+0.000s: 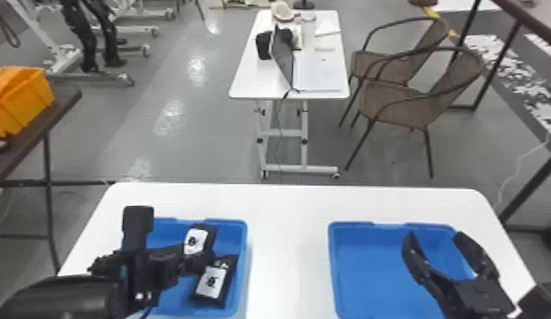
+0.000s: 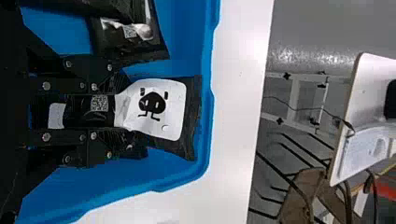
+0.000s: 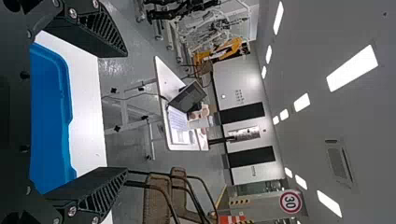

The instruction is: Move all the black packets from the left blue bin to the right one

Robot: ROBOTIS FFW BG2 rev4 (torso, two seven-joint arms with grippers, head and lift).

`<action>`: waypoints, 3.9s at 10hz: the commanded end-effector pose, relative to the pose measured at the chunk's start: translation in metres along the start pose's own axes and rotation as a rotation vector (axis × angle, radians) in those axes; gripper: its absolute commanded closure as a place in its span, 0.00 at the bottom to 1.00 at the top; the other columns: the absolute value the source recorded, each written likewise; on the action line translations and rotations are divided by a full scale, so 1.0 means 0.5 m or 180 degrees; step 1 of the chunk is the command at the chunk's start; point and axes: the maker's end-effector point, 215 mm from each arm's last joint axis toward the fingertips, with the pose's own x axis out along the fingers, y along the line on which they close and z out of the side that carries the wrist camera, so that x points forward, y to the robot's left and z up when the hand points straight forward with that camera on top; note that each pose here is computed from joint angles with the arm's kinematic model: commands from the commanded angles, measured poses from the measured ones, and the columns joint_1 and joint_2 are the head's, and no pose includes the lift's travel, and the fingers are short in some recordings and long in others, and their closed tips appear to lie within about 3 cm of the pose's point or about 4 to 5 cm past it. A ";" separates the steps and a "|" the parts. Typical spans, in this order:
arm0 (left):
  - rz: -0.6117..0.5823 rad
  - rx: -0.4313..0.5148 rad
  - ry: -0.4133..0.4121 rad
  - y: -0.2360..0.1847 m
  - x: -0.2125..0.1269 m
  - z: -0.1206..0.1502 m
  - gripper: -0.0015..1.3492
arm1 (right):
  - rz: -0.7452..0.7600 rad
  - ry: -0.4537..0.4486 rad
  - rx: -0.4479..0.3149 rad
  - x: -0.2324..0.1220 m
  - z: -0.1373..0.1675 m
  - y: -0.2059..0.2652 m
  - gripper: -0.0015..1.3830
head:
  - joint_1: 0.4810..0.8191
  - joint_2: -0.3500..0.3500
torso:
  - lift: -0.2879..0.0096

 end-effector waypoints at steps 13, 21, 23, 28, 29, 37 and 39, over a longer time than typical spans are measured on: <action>-0.1213 0.2493 -0.1691 -0.482 0.007 0.347 0.69 | 0.0876 -0.0189 0.0506 0.144 0.066 0.172 0.10 | 0.63 0.37 | 0.97; -0.1989 0.2132 -0.1623 -0.636 0.025 0.312 0.69 | 0.1258 -0.0178 0.0672 0.240 0.076 0.274 0.10 | 0.63 0.32 | 0.97; -0.2055 0.2127 -0.1588 -0.650 0.027 0.304 0.69 | 0.1286 -0.0182 0.0655 0.257 0.080 0.284 0.10 | 0.63 0.32 | 0.97; -0.2069 0.2053 -0.1565 -0.643 0.028 0.298 0.69 | 0.0935 -0.0196 0.0591 0.263 0.077 0.244 0.79 | 0.63 0.31 | 0.97; -0.2069 0.2030 -0.1572 -0.641 0.027 0.299 0.66 | 0.0913 -0.0231 0.0628 0.260 0.077 0.238 0.86 | 0.63 0.31 | 0.97; -0.1517 0.1588 -0.1627 -0.448 -0.007 0.304 0.24 | 0.0370 -0.0138 0.0618 0.203 0.016 0.114 0.92 | 0.63 0.32 | 0.97; -0.1104 0.1338 -0.1777 -0.330 -0.057 0.310 0.25 | 0.0025 0.0159 0.0691 0.146 -0.059 0.039 0.92 | 0.63 0.35 | 0.97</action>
